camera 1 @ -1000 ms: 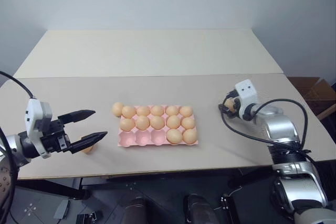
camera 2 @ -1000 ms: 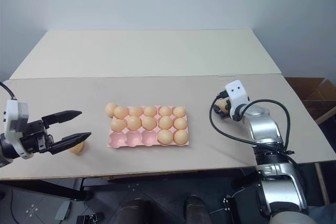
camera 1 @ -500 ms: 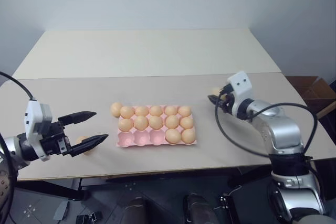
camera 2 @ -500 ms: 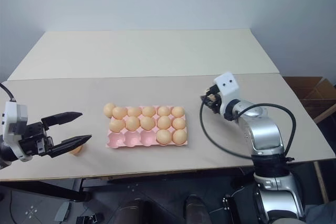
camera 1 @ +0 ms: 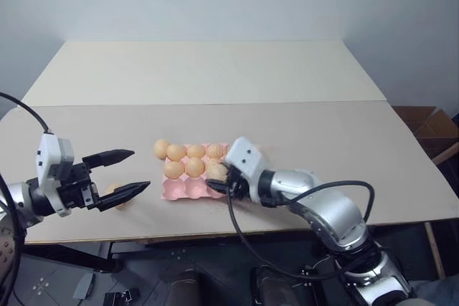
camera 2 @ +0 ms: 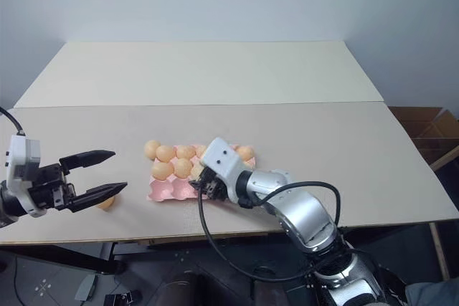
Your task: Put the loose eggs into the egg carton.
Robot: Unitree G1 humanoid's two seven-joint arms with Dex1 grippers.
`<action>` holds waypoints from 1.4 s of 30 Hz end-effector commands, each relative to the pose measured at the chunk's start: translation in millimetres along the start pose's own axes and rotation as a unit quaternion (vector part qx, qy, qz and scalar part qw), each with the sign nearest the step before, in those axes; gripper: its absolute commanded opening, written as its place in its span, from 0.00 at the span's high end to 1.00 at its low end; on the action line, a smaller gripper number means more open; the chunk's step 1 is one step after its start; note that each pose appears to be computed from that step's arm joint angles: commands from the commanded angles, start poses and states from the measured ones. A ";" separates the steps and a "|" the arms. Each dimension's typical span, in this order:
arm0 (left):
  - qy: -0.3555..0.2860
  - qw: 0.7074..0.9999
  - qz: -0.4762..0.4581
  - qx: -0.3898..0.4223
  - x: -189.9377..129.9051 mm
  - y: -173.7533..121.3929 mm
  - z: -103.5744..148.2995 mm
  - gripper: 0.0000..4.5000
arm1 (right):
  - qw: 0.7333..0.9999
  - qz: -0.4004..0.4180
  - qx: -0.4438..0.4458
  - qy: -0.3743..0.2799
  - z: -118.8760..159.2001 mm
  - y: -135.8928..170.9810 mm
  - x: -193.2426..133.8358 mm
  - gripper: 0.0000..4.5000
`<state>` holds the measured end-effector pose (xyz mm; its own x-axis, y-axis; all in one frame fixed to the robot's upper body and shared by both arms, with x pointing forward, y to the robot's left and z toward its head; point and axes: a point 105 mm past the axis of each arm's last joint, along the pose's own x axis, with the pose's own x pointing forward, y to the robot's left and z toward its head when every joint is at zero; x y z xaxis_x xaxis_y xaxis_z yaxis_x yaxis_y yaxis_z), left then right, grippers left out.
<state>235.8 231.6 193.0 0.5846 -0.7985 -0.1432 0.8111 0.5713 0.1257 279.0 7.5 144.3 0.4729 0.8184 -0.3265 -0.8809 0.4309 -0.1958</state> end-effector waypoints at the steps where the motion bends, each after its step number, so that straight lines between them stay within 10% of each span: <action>1: -0.003 1.000 -0.004 0.016 0.8 0.7 6.9 0.00 | 1.000 -0.004 -0.013 -0.004 6.9 -1.6 2.3 0.42; 7: -0.007 1.000 -0.001 0.016 1.6 0.8 6.3 0.00 | 0.999 -0.011 -0.027 -0.024 17.6 -9.2 -9.3 0.00; 25: -0.006 0.999 0.041 -0.002 -7.6 6.0 -13.4 0.00 | 0.995 -0.049 -0.068 -0.051 -13.8 -77.4 -170.1 0.00; 42: -0.006 0.998 0.060 0.002 -16.2 9.9 -8.6 0.00 | 0.995 -0.047 -0.066 -0.059 -18.9 -78.7 -169.5 0.00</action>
<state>237.1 247.7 175.8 0.6641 -0.7367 -0.1275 0.7475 0.6576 0.0941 270.5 -176.7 186.1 0.5595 0.7958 -0.2316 -0.8176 0.4840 -0.3119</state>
